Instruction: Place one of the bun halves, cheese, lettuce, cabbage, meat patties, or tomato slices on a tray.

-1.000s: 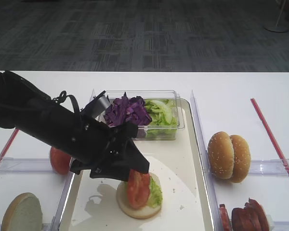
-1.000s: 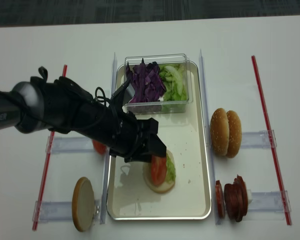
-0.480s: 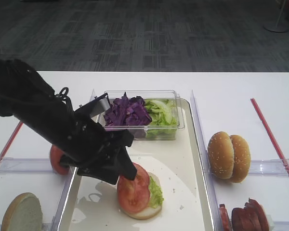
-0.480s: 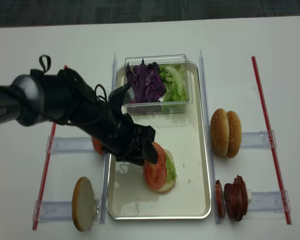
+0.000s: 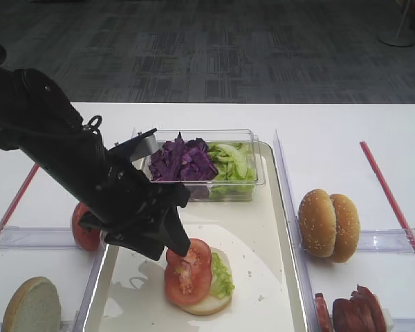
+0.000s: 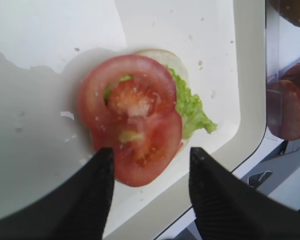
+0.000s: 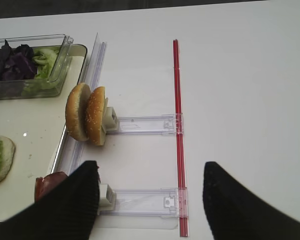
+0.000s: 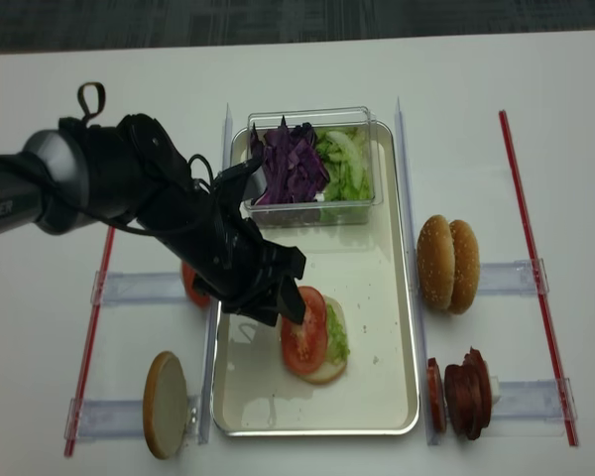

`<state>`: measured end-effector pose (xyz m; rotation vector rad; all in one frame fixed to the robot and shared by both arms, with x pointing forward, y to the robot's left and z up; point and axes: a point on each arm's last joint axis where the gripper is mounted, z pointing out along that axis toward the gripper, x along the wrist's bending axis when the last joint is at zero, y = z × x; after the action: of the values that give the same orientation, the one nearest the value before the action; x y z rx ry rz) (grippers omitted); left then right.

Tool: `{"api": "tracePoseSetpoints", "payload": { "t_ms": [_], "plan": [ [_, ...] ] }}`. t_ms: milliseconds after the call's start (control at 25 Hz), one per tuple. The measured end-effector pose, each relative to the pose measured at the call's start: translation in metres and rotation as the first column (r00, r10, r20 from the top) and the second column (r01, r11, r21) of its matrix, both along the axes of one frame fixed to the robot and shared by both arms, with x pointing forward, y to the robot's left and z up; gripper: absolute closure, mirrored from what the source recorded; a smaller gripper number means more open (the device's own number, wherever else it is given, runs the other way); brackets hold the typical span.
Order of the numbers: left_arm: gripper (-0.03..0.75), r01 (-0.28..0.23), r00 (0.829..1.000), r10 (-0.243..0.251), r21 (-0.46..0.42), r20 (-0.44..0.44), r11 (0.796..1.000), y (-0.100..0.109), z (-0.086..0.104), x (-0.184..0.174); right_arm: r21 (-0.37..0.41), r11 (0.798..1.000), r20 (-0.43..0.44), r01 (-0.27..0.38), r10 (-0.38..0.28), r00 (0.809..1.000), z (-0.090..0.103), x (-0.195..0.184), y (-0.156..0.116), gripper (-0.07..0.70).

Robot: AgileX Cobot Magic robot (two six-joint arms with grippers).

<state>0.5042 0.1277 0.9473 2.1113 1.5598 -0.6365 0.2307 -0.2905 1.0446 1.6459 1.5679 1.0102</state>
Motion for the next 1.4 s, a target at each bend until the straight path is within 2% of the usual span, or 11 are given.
{"api": "tracePoseSetpoints", "payload": {
  "t_ms": [360,520,800,1000,1120,1160,1400],
  "plan": [
    [0.384,0.048,0.999,-0.050,0.106,0.017,0.993,0.000,0.030,0.019,0.000,1.000,0.000,0.000,0.000,1.000,0.000,0.000,0.000,0.153],
    [0.384,0.050,0.999,-0.051,0.154,0.005,0.987,0.002,0.041,0.024,0.000,1.000,0.000,0.000,0.000,1.000,0.000,0.000,0.000,0.153],
    [0.384,0.031,0.999,-0.034,0.264,0.008,0.964,0.008,0.059,0.033,0.000,1.000,0.000,0.000,0.000,1.000,0.000,0.000,0.000,0.153],
    [0.384,-0.007,0.999,-0.008,0.373,0.039,0.928,0.016,0.069,0.040,0.000,1.000,0.000,0.000,0.000,1.000,0.000,0.000,0.000,0.153],
    [0.384,-0.039,0.996,-0.001,0.439,0.092,0.898,0.022,0.075,0.046,0.000,1.000,0.000,0.000,0.000,1.000,0.000,0.000,0.000,0.153],
    [0.384,-0.051,0.994,-0.002,0.473,0.111,0.880,0.026,0.076,0.049,0.000,1.000,0.000,0.000,0.000,1.000,0.000,0.000,0.000,0.153],
    [0.384,-0.054,0.991,-0.019,0.521,0.134,0.852,0.031,0.076,0.051,0.000,1.000,0.000,0.000,0.000,1.000,0.000,0.000,0.000,0.153]
  ]
}}
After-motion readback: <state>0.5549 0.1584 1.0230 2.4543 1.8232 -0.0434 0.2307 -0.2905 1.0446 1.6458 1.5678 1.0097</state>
